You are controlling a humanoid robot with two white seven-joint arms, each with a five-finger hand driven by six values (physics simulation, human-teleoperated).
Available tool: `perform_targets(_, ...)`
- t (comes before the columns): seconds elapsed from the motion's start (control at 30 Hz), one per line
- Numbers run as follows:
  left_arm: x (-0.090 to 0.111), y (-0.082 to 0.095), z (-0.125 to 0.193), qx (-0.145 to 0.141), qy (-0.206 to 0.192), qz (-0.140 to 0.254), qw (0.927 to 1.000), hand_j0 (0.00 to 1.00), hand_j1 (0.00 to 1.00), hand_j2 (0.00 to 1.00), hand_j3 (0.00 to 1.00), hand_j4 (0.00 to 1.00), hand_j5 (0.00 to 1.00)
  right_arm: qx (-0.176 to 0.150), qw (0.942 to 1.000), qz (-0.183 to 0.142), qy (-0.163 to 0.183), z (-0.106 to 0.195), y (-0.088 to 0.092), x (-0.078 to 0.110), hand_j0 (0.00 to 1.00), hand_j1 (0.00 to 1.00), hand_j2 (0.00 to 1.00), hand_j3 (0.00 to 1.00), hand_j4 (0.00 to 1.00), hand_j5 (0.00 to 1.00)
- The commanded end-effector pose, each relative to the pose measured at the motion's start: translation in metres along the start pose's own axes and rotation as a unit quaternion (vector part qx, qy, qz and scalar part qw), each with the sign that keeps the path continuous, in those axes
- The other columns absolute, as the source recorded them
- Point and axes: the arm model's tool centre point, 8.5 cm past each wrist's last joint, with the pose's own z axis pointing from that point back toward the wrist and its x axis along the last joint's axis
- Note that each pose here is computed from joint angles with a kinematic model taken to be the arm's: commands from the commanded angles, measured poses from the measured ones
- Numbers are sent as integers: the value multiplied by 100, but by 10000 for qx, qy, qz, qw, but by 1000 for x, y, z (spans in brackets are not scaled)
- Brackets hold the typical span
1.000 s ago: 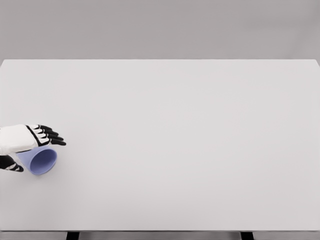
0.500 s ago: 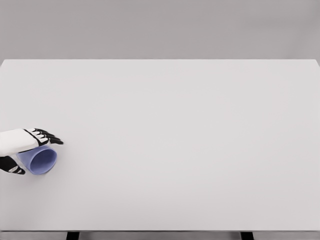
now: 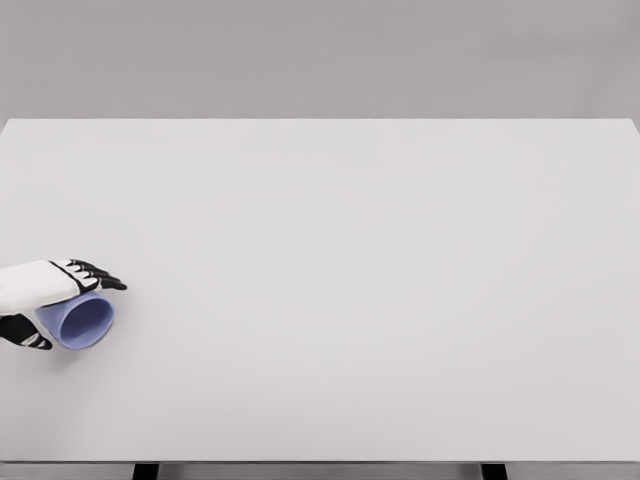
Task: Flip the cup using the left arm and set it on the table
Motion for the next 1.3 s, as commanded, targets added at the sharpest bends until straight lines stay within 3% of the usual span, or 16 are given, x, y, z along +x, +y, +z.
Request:
perform_targets(0.0, -2, -2, -2, 18, 34, 31, 10000, 100, 100, 100, 100, 100, 100, 1, 10000, -1, 0, 0, 0, 0, 100, 100, 100, 100, 100, 100)
perform_targets(0.13, -5, -6, -4, -5, 95, 23, 10000, 99, 99, 99, 99, 99, 99, 1, 10000, -1, 0, 0, 0, 0, 100, 100, 100, 100, 100, 100)
perform_targets(0.37, -5, -6, -4, -15, 80, -7, 10000, 63, 63, 63, 63, 63, 63, 1, 10000, -1, 0, 0, 0, 0, 100, 100, 100, 100, 100, 100)
perform_targets(0.53, -5, -6, -4, -4, 51, -18, 10000, 48, 48, 48, 48, 48, 48, 1, 10000, -1, 0, 0, 0, 0, 100, 100, 100, 100, 100, 100)
perform_targets(0.8, -5, 3, -2, 99, 42, -46, 9999, 50, 50, 50, 50, 50, 50, 1, 10000, -1, 0, 0, 0, 0, 100, 100, 100, 100, 100, 100)
perform_targets(1.03, -1, 29, 3, 575, -345, 602, 9959, 52, 52, 52, 52, 52, 52, 1, 10000, -1, 0, 0, 0, 0, 100, 100, 100, 100, 100, 100)
perform_targets(1.13, 3, 39, 6, 572, -701, 1078, 9900, 53, 53, 53, 53, 53, 53, 1, 10000, -1, 0, 0, 0, 0, 100, 100, 100, 100, 100, 100)
perform_targets(1.27, 4, 50, 8, 966, -1185, 1863, 9705, 54, 54, 54, 54, 54, 54, 1, 10000, -1, 0, 0, 0, 0, 100, 100, 100, 100, 100, 100)
